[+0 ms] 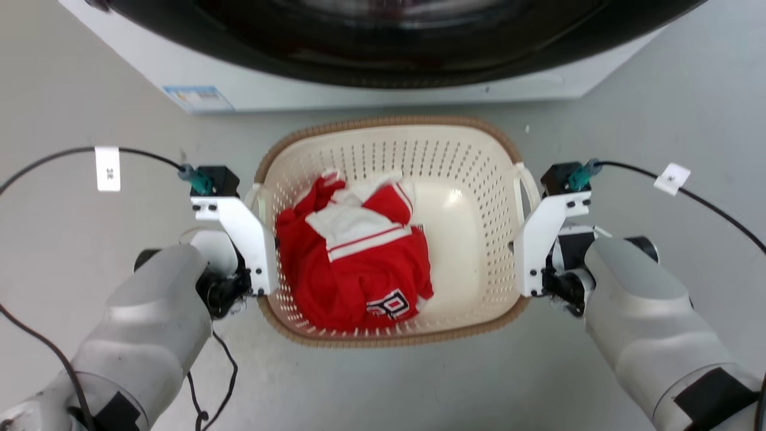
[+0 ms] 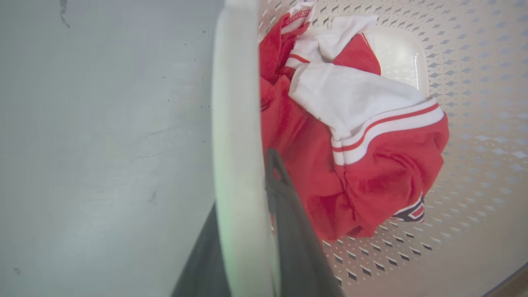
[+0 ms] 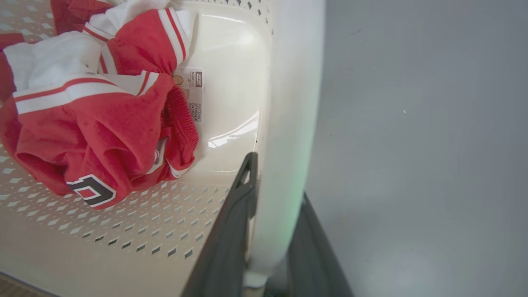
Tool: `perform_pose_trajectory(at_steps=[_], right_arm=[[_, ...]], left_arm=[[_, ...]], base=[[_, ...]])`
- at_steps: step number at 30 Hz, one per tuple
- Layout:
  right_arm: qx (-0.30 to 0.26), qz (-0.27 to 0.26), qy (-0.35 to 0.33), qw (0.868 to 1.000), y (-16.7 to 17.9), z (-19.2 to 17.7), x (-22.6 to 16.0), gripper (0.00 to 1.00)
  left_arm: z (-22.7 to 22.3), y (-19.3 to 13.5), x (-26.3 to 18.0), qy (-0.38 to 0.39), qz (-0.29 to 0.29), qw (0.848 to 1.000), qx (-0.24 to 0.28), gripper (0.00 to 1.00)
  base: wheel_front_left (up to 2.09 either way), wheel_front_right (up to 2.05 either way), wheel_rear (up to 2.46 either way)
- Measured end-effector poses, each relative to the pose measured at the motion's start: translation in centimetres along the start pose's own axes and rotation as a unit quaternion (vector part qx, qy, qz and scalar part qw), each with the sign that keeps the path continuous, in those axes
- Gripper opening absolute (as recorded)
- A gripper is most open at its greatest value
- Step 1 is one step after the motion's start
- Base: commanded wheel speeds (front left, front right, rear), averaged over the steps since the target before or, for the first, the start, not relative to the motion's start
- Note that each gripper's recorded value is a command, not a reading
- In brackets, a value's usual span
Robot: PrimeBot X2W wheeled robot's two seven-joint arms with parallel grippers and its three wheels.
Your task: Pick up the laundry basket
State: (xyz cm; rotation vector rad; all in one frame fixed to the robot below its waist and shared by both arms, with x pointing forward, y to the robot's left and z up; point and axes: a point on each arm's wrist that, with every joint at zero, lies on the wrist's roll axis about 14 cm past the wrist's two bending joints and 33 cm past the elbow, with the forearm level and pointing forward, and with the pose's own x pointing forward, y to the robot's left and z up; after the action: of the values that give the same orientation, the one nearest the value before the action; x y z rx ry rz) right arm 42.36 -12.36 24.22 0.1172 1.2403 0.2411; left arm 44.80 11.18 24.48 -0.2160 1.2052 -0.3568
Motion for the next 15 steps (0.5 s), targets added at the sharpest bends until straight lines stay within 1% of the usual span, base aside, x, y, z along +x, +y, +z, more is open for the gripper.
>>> perform_pose_trajectory(at_steps=[8, 15], right_arm=[[0.005, 0.003, 0.001, 1.000, 1.0, -0.5, -3.8, 0.00], [-0.004, 0.002, 0.016, 1.000, 1.8, -0.8, -7.1, 0.00]], left_arm=[[-0.7, -1.4, -3.7, -0.001, -0.001, 1.000, -0.007, 0.00], [-1.0, -2.7, -6.8, -0.001, -0.001, 1.000, -0.007, 0.00]], base=[[0.00, 0.00, 0.00], [0.00, 0.00, 0.00]])
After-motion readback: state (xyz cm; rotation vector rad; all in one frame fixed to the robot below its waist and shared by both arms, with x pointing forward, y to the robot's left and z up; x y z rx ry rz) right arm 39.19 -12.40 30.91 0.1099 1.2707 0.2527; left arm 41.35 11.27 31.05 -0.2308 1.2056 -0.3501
